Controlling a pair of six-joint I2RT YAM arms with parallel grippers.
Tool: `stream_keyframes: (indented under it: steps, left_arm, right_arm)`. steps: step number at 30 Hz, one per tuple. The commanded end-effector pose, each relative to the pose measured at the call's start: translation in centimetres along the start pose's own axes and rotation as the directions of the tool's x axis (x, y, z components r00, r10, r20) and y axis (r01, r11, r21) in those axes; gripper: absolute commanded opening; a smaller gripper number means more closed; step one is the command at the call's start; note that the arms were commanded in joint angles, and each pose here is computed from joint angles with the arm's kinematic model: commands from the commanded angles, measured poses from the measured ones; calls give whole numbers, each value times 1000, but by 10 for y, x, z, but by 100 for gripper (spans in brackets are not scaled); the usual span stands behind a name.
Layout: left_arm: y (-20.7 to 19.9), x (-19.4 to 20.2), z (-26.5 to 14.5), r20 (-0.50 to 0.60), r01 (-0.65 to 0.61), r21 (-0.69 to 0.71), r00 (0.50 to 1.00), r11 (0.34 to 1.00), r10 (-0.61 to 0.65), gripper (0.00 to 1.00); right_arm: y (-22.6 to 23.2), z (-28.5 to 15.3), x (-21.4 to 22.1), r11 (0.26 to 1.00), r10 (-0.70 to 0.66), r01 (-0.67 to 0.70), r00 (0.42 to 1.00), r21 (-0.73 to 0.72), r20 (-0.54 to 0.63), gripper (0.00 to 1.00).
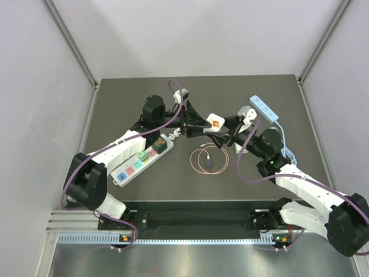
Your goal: Insert the plug
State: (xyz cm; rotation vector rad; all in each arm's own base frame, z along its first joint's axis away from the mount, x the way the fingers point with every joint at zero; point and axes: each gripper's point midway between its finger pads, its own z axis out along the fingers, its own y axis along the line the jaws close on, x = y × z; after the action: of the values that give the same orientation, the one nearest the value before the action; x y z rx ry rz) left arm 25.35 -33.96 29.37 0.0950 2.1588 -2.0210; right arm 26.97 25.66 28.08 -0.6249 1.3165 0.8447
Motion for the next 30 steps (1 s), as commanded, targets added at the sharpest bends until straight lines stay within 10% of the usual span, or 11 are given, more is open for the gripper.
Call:
stream_keyframes:
  steps: [1,10,15,18,25,30]
  left_arm:
    - [-44,7,-6,-25,-132,132,990,982,136,0]
    - [-45,14,-6,-51,-138,140,988,980,147,0]
    - [-46,18,-3,-68,-132,146,987,980,143,0]
    - [-38,17,-3,-70,-135,113,987,984,144,24]
    - [-23,16,-4,-60,-214,36,974,976,216,62]
    - [-22,15,-4,-67,-235,-1,970,972,235,68]
  right_arm:
    - [2,-2,-16,999,-19,21,999,-43,47,71]
    - [7,-9,-26,993,-52,60,995,-100,80,66]
    - [7,-9,-31,990,-71,82,993,-111,96,24]
    - [9,-10,-34,986,-108,120,989,-117,101,0]
    - [9,-16,-34,989,-101,108,992,-99,78,0]
    - [7,-20,-15,994,-57,60,998,-89,37,0]
